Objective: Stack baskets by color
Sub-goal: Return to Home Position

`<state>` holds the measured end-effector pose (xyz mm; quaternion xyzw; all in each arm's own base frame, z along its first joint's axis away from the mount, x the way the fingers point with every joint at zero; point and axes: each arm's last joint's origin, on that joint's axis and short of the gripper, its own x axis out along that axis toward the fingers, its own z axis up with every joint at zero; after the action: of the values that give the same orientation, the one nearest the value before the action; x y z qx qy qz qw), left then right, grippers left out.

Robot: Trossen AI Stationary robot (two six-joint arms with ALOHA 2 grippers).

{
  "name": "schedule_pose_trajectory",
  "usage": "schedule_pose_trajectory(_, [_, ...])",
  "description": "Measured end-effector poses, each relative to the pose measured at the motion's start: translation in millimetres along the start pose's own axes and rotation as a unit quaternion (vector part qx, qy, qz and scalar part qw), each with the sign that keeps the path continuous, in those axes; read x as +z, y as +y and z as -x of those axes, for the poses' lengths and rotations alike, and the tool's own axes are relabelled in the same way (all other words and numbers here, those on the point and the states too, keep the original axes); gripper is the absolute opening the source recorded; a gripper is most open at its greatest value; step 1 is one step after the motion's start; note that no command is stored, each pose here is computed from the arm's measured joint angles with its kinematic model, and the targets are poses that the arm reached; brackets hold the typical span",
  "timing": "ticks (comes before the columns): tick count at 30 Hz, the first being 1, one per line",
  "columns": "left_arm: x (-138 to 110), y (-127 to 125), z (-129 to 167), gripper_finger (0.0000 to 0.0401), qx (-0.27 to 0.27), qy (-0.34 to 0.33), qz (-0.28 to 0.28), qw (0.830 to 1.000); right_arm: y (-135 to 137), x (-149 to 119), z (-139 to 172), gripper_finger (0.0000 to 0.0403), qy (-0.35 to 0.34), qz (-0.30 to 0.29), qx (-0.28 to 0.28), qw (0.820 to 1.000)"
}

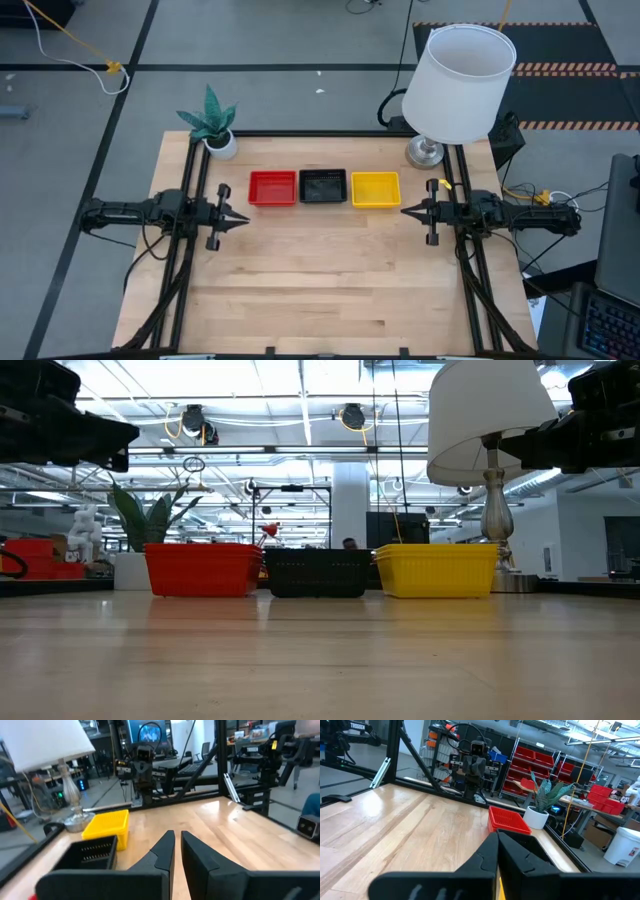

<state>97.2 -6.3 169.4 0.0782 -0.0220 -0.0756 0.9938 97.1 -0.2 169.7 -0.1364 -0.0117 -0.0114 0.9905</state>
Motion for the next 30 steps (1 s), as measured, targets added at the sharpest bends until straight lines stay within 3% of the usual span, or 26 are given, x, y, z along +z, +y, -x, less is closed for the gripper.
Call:
schedule_pose_trajectory(5, [-1.8,-0.1,-1.5,0.0035,-0.002,0.012,0.043,0.999,0.0,0.0,0.0,0.0000,0.000,0.000,0.000,1.000])
schedule_pose_trajectory(30, [-2.4,-0.2,-1.8,0.0035,-0.003,0.015,0.043,0.999,-0.1,0.3,0.0,0.0000,-0.001,0.000,0.000,1.000])
